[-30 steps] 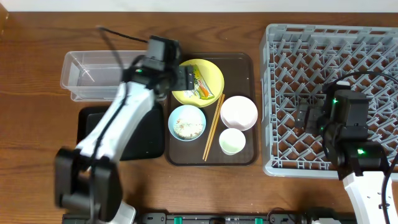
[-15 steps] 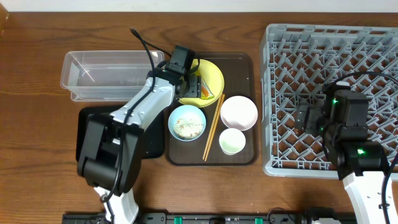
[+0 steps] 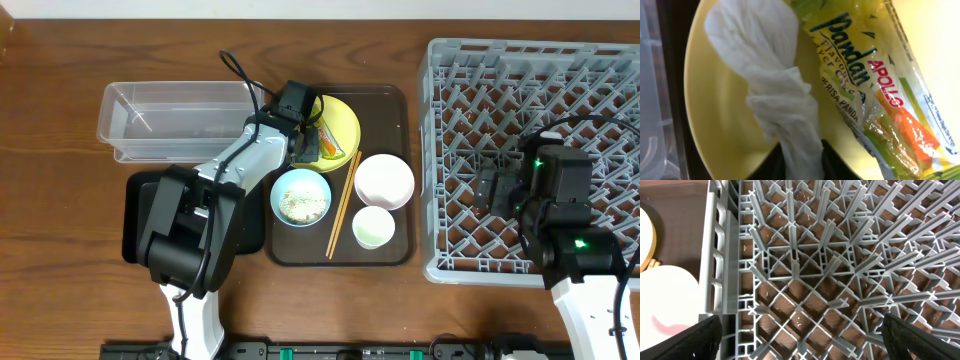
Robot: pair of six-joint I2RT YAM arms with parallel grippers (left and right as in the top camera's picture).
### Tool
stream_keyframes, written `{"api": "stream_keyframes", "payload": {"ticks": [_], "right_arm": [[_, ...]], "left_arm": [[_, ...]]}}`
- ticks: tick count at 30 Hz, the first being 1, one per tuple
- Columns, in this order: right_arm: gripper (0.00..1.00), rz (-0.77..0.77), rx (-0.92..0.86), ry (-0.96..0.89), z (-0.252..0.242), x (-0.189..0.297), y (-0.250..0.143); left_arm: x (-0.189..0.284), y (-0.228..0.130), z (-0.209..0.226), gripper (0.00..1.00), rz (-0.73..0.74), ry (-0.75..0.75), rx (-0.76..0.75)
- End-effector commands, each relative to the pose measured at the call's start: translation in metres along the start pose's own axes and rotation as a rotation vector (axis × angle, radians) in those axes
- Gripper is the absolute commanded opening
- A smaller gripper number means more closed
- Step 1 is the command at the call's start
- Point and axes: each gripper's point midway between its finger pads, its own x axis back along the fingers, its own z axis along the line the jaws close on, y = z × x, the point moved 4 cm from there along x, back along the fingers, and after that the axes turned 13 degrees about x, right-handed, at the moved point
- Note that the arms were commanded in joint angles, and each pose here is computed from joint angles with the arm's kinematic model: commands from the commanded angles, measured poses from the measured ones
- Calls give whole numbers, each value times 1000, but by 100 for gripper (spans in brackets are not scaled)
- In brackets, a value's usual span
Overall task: Sort waste into correct bins and load items into the dishwasher rack
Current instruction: 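Reach the left gripper to the yellow plate and grasp the white tissue, then carry the tissue with the left gripper into the clear bin and release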
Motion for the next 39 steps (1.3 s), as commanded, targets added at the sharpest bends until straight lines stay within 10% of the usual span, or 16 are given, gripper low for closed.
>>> {"api": "stream_keyframes", "payload": {"ticks": [1,11,22,27,39], "right_arm": [[99,-22,7,7,1,5,8],[99,-23,7,6,1,5,8],[99,-22,7,7,1,5,8],[99,-21,7,6,1,5,8],[99,-23,6,7,1,5,8]], "left_arm": [[21,13,-4,14,-57,-21,3],[122,58,-1,14,-289,-136,83],[113,83,95,11,-277,-54,724],[112,83,95,55,-265,-64,727],[100,60,14,57,-198,-184,366]]}}
